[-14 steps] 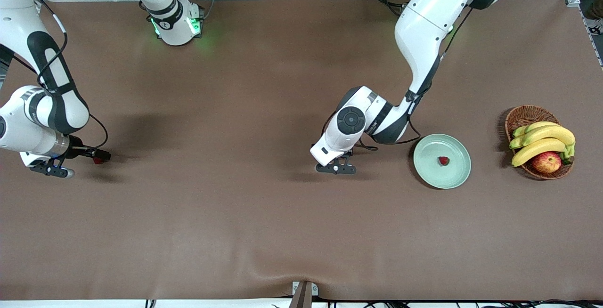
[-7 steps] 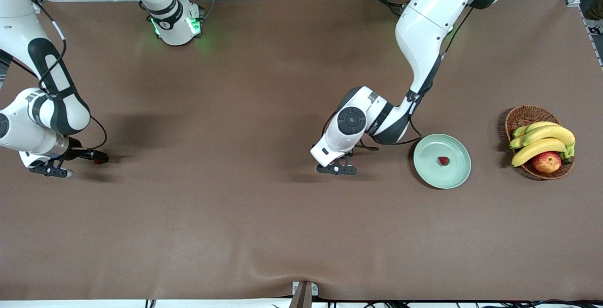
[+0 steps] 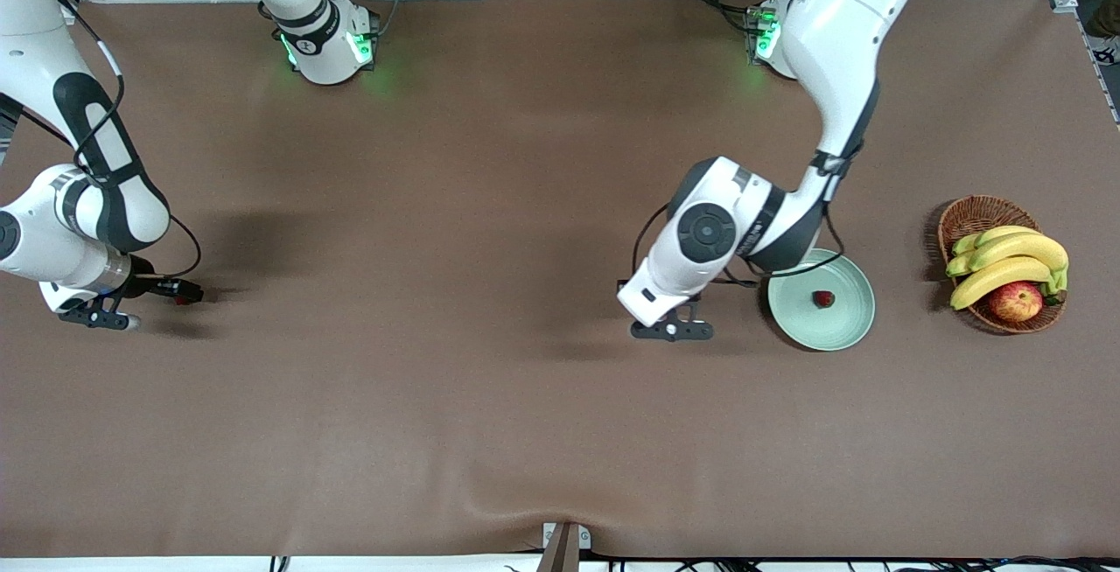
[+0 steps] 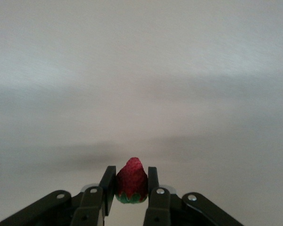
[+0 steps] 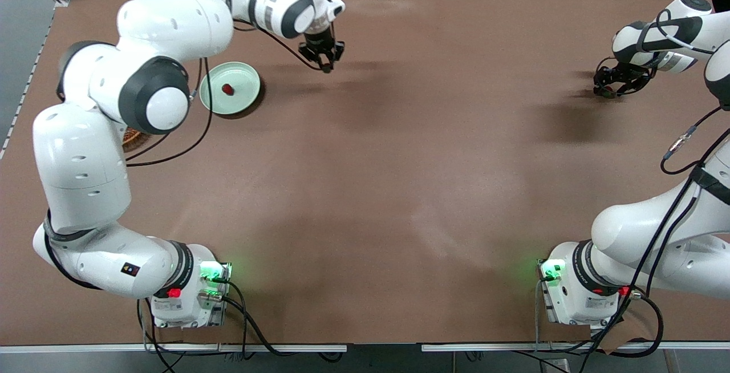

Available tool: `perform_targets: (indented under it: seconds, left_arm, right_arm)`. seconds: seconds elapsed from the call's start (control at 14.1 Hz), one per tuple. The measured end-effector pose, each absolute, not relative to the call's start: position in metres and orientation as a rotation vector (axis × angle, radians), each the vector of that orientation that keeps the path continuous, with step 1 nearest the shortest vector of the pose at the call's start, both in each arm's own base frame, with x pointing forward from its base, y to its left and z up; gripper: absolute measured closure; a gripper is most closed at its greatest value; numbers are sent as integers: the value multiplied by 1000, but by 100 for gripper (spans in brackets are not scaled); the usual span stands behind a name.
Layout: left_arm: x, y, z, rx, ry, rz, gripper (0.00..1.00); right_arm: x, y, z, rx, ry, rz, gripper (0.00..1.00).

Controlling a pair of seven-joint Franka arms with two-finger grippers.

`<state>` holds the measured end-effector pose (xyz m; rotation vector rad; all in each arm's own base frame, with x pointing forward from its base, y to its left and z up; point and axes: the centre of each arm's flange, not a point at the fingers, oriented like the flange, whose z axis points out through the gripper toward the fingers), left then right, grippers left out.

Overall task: Collect all strawberries into plate
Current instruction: 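Grasp the second strawberry with the left gripper while the right gripper grasps the third, then place the strawberry on the plate while the right gripper sets another mid-table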

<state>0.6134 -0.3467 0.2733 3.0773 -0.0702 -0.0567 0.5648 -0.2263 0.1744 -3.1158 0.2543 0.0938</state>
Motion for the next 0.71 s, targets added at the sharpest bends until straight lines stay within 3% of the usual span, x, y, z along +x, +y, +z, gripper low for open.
perform_targets:
  seconds: [0.21,0.28,0.71]
  left_arm:
    - [635,-284,279,3095,-147,-119,68]
    - [640,-262,278,3096,-170,-136,68]
    - [643,-138,261,3078,-313,-239,68]
  right_arm:
    - [567,-222,175,-3116,240,94,63]
    - [567,-222,175,-3116,238,93,68]
    - [590,-157,205,-3115,56,141,68]
